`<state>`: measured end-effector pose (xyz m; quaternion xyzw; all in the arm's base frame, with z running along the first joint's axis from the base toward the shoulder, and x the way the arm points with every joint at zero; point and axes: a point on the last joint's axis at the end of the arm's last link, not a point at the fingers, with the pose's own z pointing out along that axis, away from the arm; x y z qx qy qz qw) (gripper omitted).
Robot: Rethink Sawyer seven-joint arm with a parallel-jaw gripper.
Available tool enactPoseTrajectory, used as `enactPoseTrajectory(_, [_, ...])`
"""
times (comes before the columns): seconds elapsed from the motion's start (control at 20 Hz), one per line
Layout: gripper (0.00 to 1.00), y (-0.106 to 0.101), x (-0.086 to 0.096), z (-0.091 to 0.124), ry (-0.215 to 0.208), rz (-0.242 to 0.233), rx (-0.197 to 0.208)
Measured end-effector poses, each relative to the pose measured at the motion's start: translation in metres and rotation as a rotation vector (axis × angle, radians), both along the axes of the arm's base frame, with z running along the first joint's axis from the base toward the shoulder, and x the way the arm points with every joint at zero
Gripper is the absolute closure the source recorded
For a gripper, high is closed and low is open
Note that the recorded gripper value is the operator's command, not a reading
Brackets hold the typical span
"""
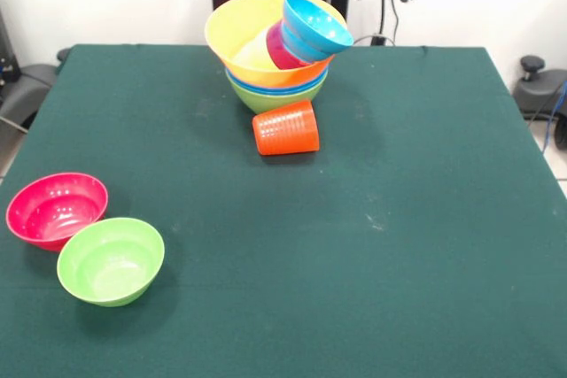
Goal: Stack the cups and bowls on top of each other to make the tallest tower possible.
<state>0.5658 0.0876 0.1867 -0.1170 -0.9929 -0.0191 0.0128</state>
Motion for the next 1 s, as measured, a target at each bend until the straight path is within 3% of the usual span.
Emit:
enactPoseTrajectory(0.3, [0.0,-0.016,-0.001,-0.003,0.009,-0.028,0.001])
enactPoseTrajectory(0.55, [0.0,-0.04,0.01,-0.02,0.028,-0.071,0.013])
enactPoseTrajectory(1.0, [0.0,-0.062,0.022,-0.044,0.051,-0.11,0.035])
